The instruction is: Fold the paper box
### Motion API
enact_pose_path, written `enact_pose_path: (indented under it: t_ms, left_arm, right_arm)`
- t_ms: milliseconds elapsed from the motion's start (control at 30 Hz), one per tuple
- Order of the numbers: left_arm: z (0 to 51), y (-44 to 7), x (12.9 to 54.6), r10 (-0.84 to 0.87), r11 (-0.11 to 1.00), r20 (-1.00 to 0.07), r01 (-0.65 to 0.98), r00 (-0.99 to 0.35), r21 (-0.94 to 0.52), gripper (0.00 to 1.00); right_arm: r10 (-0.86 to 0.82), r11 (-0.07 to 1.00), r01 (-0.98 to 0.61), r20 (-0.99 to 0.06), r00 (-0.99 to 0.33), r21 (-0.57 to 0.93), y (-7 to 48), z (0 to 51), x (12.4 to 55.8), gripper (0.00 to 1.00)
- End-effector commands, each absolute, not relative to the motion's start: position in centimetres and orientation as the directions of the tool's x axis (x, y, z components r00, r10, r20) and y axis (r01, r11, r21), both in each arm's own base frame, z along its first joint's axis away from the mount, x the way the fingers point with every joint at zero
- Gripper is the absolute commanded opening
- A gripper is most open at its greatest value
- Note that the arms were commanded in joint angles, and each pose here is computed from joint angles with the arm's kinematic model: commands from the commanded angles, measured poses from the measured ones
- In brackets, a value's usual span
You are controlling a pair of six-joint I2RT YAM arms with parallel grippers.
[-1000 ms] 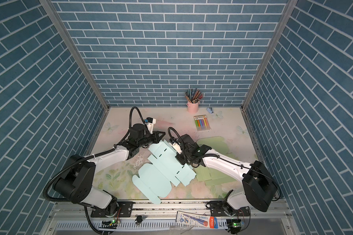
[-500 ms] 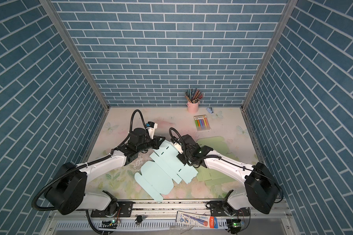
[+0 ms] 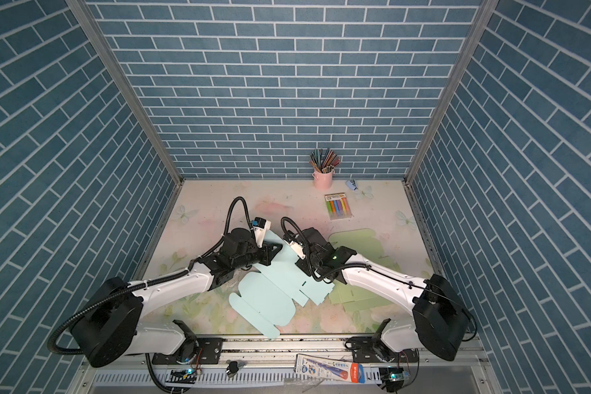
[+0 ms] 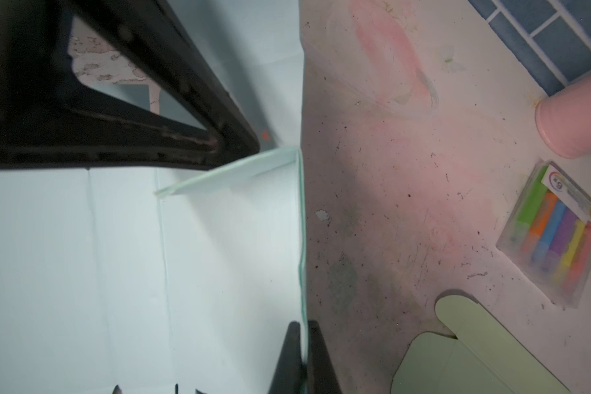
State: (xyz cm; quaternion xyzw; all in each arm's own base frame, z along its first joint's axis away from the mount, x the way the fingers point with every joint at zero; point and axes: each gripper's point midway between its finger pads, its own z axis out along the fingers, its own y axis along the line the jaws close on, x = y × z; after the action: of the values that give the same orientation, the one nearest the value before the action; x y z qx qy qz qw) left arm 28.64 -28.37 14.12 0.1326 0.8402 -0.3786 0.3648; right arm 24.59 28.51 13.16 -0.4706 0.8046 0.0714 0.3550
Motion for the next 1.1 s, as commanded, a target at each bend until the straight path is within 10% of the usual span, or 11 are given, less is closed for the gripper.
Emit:
enact_pose_path:
  t_ms: [0,433,1067]
  left_arm:
    - [14.0,-27.8,28.0,-0.069,0.667,-0.703,0.492,-0.708,-0.560,0.00]
    - [14.1,-16.3,31.3,-0.309,0.753,-0.692,0.277,-0.653,-0.598,0.00]
    - [8.9,-20.5,27.9,-0.204,0.720,-0.618,0.312,-0.759,-0.620,0.00]
  right_arm:
    - [-0.723,0.529,-0.788,-0.653,-0.225,-0.314,29.1,14.6,25.2,0.00]
    - [-0.792,0.492,-0.746,-0.586,-0.170,-0.449,28.9,14.0,25.2,0.00]
    - [-0.802,0.486,-0.715,-0.582,-0.137,-0.502,29.8,15.0,25.7,0.00]
